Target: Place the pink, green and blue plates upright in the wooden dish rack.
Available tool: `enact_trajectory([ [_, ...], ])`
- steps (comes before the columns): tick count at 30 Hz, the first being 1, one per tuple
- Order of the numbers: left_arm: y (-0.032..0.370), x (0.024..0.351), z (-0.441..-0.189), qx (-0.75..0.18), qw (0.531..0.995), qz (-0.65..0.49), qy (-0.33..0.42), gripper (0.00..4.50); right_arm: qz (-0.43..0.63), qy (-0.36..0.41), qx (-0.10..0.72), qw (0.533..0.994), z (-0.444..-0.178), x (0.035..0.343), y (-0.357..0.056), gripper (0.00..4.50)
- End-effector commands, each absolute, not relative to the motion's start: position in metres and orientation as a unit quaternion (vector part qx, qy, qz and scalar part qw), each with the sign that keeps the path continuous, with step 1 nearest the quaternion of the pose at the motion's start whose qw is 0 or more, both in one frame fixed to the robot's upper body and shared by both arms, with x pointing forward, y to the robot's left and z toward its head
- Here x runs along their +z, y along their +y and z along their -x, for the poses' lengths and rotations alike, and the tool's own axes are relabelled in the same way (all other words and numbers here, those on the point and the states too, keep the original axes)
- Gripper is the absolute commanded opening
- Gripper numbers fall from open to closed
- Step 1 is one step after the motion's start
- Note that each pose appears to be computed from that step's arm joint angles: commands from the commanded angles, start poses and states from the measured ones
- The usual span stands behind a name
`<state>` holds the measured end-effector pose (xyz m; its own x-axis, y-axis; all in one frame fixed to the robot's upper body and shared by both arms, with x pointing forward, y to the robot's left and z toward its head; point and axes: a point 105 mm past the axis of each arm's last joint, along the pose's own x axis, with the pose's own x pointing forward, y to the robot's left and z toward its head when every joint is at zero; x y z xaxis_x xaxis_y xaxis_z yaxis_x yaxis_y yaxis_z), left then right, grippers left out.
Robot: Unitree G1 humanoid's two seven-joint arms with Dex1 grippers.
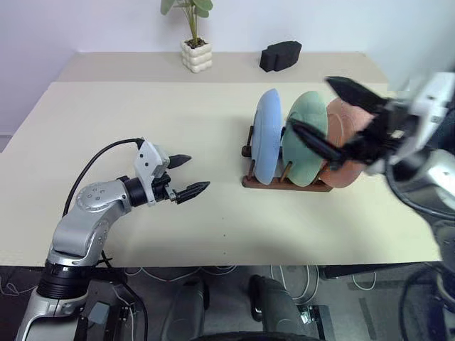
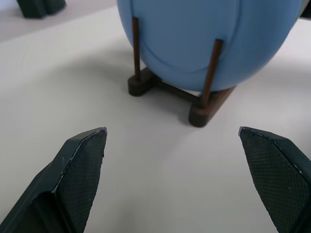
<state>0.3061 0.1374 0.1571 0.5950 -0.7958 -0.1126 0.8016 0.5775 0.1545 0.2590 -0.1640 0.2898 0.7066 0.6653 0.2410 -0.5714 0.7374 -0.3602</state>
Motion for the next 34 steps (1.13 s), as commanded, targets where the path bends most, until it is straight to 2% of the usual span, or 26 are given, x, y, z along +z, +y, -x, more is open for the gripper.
enact_trajectory([
  [1,0.142,0.165,-0.31,-0.436,0.894,-0.106,-0.009,4.5,0.116,-0.212,0.324,0.915,-0.239,0.305,-0.198,4.46],
  [3,0.144,0.164,-0.312,-0.43,0.897,-0.105,-0.011,4.5,0.095,-0.204,0.304,0.926,-0.233,0.303,-0.219,4.46],
  [6,0.148,0.159,-0.318,-0.422,0.901,-0.101,-0.007,4.5,0.093,-0.153,0.272,0.945,-0.227,0.272,-0.247,4.46],
  [12,0.158,0.139,-0.331,-0.39,0.915,-0.099,0.008,4.5,0.077,-0.078,0.241,0.964,-0.221,0.218,-0.263,4.46],
  [17,0.165,0.121,-0.331,-0.376,0.921,-0.102,0.025,4.5,0.055,-0.024,0.197,0.979,-0.221,0.171,-0.286,4.46],
  [34,0.168,0.117,-0.327,-0.358,0.928,-0.096,0.022,4.5,0.03,-0.005,0.167,0.986,-0.248,0.126,-0.3,4.46],
])
